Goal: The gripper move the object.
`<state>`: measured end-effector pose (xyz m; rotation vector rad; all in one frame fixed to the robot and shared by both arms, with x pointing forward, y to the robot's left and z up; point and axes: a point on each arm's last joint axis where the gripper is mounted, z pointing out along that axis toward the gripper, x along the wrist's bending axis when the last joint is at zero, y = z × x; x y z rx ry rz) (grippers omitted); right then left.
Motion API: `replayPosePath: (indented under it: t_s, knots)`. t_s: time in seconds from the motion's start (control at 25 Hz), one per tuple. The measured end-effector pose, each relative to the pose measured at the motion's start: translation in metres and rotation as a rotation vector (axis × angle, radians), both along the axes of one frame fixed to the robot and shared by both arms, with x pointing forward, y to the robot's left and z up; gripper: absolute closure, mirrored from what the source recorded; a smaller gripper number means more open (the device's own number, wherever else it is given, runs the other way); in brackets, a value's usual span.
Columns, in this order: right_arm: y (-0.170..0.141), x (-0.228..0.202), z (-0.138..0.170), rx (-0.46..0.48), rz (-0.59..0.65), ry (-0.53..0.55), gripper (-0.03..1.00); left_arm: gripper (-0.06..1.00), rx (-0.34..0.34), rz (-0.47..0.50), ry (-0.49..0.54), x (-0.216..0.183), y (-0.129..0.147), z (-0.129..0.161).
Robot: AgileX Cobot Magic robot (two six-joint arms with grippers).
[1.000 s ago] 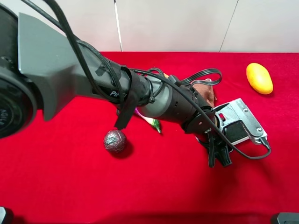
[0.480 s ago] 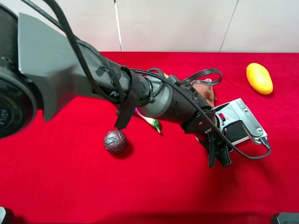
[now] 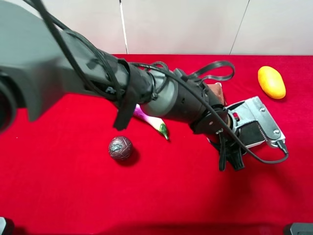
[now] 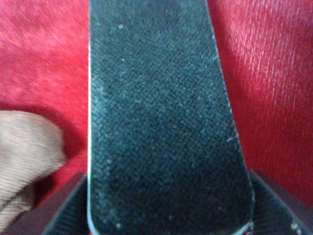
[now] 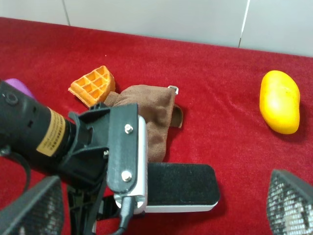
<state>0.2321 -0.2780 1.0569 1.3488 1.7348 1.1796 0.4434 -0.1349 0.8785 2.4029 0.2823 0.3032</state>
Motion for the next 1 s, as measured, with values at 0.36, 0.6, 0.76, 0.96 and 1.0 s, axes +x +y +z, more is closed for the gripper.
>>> replayPosePath:
  t_s: [0.36,0.6,0.76,0.96,1.0]
  knots:
    - [0.000,0.000,0.000,0.000,0.000,-0.001,0.34,0.32,-0.018,-0.022,-0.043,0.001,0.001,0.023]
    - [0.000,0.000,0.000,0.000,0.000,-0.001,0.34,0.32,-0.036,-0.047,-0.103,0.004,0.004,0.046]
    - [0.000,0.000,0.000,0.001,-0.001,-0.004,0.34,0.32,-0.043,-0.047,-0.133,0.011,0.008,0.057]
    - [0.000,0.000,0.000,0.001,-0.001,-0.004,0.34,0.32,-0.040,-0.060,-0.175,0.016,0.012,0.067]
    - [0.000,0.000,0.000,0.001,-0.001,-0.004,0.34,0.32,-0.045,-0.062,-0.185,0.016,0.013,0.072]
